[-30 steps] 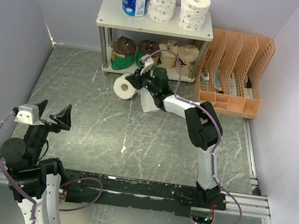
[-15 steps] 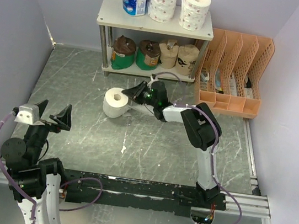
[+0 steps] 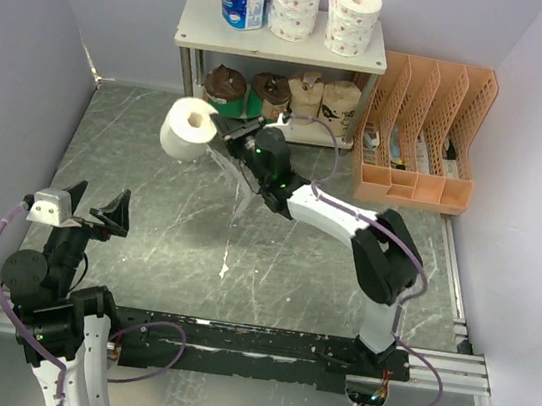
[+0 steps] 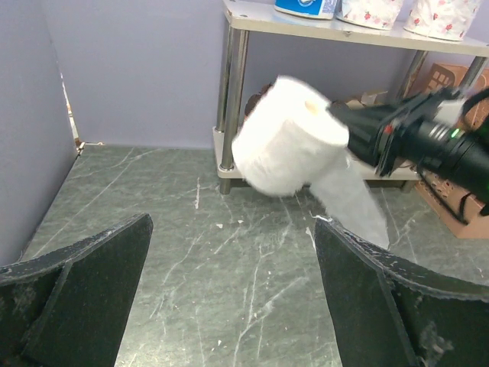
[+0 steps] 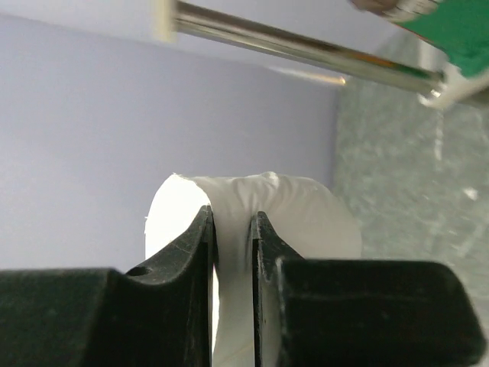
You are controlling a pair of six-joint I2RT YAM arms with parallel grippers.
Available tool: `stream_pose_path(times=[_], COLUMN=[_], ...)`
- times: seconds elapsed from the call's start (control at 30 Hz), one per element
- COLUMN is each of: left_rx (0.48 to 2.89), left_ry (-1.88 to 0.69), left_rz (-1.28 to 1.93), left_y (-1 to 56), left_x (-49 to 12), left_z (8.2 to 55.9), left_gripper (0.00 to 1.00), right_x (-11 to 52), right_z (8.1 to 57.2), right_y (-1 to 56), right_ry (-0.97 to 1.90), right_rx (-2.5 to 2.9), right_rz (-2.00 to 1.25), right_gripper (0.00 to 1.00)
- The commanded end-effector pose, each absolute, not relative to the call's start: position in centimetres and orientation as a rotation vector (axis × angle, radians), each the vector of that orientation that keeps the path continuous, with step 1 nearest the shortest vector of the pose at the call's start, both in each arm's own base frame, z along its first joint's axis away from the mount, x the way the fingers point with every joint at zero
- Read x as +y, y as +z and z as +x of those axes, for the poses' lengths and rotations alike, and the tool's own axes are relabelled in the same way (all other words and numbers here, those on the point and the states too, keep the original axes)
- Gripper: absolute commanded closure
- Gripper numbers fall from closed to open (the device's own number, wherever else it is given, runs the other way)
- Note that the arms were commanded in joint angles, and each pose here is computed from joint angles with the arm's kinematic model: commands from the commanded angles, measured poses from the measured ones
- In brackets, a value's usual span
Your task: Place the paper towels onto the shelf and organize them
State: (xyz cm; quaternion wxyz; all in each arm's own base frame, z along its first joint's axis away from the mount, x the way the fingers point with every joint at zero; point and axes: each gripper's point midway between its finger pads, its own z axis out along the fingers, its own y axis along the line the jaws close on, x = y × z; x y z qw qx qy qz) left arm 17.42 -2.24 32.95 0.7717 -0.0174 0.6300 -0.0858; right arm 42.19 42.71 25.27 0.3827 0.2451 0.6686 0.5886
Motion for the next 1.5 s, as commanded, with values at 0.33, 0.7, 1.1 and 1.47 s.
stream_pose_path(times=[0.33,0.7,1.1,1.47], left_rx=[1.336,1.336,1.333,1.338], left_ry=[-0.179,-0.156,-0.155,-0.158], left_rz=[-0.011,-0.048,-0.045,-0.041], left_y=[33.7,33.8,33.9,33.8], left_x=[-2.4,-1.8,-1.9,-1.9], left_z=[17.3,17.2,17.2,17.3], left_gripper=[0.01,0.01,0.01,0.01], right_x=[42.0,45.7,39.1,36.2], right_z=[39.5,45.4,50.5,53.3], right_y=[41.5,47.5,50.8,51.5], right_ry=[1.046,1.006,1.157,1.221], right_rx=[1.282,0.983,0.820,0.767], right_rz=[0.858,0.768,0.869,0.881], right_gripper=[1.00,1.00,1.00,1.00])
